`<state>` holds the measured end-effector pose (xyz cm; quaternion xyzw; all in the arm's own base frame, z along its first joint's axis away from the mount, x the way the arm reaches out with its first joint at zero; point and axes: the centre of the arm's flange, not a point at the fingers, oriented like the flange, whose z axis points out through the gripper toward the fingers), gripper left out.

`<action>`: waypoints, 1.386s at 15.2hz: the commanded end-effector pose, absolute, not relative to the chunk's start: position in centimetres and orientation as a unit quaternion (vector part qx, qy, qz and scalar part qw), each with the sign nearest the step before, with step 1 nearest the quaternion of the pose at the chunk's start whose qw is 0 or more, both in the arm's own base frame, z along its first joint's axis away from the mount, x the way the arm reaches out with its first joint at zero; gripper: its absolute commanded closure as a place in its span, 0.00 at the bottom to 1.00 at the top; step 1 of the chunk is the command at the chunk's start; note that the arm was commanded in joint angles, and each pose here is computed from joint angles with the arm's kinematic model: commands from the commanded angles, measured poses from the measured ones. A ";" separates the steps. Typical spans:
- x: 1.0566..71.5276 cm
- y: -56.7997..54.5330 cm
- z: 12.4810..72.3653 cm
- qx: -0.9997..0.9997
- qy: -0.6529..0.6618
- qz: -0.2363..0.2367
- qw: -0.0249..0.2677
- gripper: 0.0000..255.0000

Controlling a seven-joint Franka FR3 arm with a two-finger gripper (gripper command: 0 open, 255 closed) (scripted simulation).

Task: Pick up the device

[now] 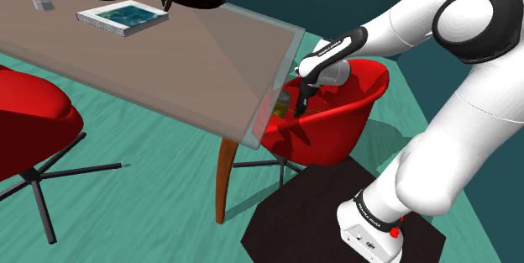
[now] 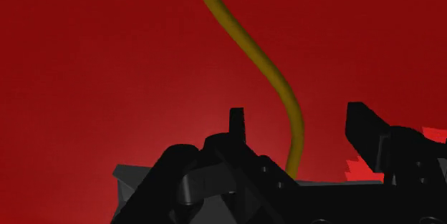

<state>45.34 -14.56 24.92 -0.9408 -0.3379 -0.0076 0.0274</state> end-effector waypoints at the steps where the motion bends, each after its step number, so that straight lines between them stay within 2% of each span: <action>1: 45.3 -14.6 24.9 -0.941 -0.338 -0.008 0.027 1.00; 9: 45.4 -14.6 24.8 -0.941 -0.338 -0.008 0.027 1.00; 21: 45.4 -14.6 31.1 -0.941 -0.338 -0.008 0.027 1.00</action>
